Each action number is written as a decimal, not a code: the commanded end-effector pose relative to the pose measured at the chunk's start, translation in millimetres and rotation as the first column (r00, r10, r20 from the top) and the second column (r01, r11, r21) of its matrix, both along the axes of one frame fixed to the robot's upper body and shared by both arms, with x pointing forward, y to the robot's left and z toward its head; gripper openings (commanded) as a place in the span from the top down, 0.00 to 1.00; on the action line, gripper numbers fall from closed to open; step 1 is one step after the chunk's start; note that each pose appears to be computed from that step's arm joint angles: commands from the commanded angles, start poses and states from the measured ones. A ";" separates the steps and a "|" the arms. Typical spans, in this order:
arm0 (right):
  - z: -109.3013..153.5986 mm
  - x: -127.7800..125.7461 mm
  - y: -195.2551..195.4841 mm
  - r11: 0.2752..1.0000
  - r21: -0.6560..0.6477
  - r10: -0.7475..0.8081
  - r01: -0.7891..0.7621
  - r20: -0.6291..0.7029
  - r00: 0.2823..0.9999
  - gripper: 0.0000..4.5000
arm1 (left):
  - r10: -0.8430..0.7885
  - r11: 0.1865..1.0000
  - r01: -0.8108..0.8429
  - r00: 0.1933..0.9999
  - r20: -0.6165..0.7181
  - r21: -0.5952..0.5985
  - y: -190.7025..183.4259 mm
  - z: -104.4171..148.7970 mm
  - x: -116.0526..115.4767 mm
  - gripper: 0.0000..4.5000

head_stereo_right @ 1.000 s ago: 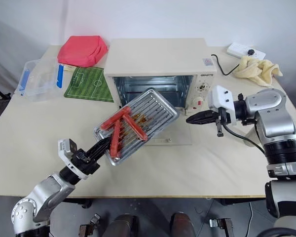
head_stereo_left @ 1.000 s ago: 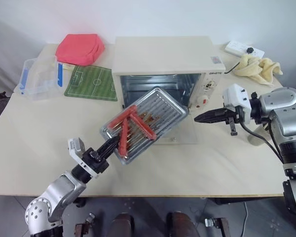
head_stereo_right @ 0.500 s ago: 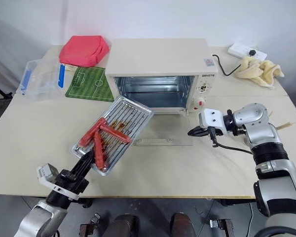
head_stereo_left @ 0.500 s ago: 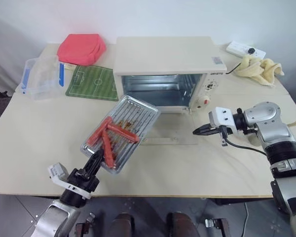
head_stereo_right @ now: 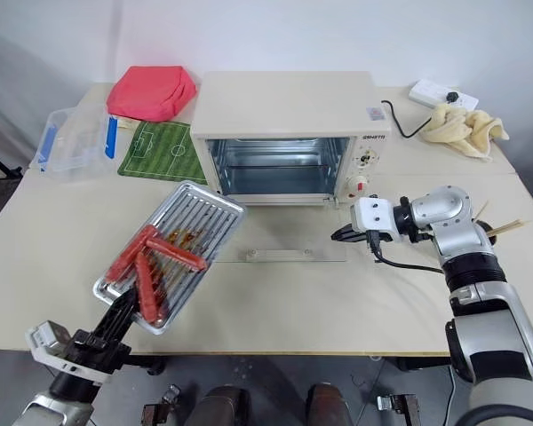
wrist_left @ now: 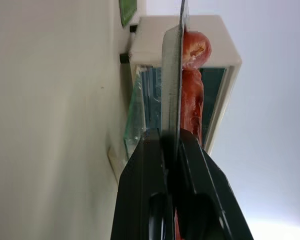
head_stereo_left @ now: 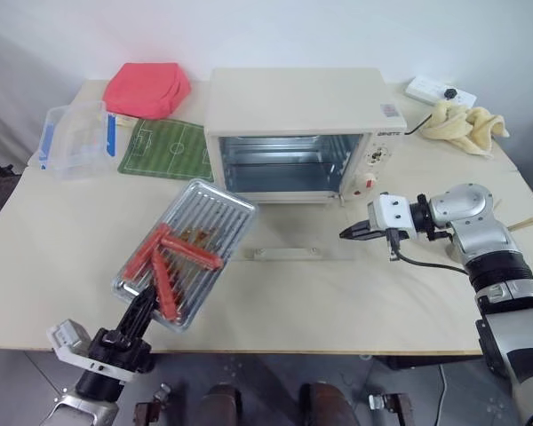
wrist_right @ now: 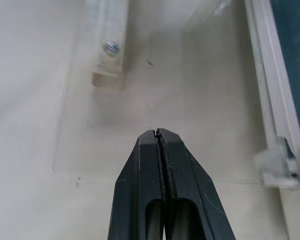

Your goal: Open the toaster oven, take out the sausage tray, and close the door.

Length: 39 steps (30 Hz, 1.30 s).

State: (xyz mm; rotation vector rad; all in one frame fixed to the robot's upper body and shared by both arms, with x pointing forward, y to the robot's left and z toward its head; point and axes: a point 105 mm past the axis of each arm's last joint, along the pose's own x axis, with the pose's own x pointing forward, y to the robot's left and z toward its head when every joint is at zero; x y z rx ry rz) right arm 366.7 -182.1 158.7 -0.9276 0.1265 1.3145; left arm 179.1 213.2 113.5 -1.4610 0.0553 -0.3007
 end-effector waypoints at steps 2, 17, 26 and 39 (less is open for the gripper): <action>1.7 3.5 -28.2 0.995 -0.037 -0.096 0.095 -0.017 0.995 0.99 | 0.027 1.000 -0.027 0.998 0.065 0.010 17.1 8.9 -8.9 1.00; -30.7 -7.4 -25.6 0.990 -0.135 -0.051 0.035 -0.116 0.992 0.99 | 0.121 0.992 -0.123 0.990 0.069 0.027 49.1 5.7 -20.6 1.00; -14.0 -17.4 1.4 0.997 0.064 0.060 -0.049 -0.176 0.983 0.99 | 0.190 0.981 -0.193 0.979 0.077 0.035 67.2 7.1 -24.0 1.00; 33.8 -14.9 30.6 0.954 0.293 0.108 -0.059 -0.154 0.982 0.99 | 0.109 0.991 -0.110 0.994 0.018 0.073 81.6 -0.8 -37.2 1.00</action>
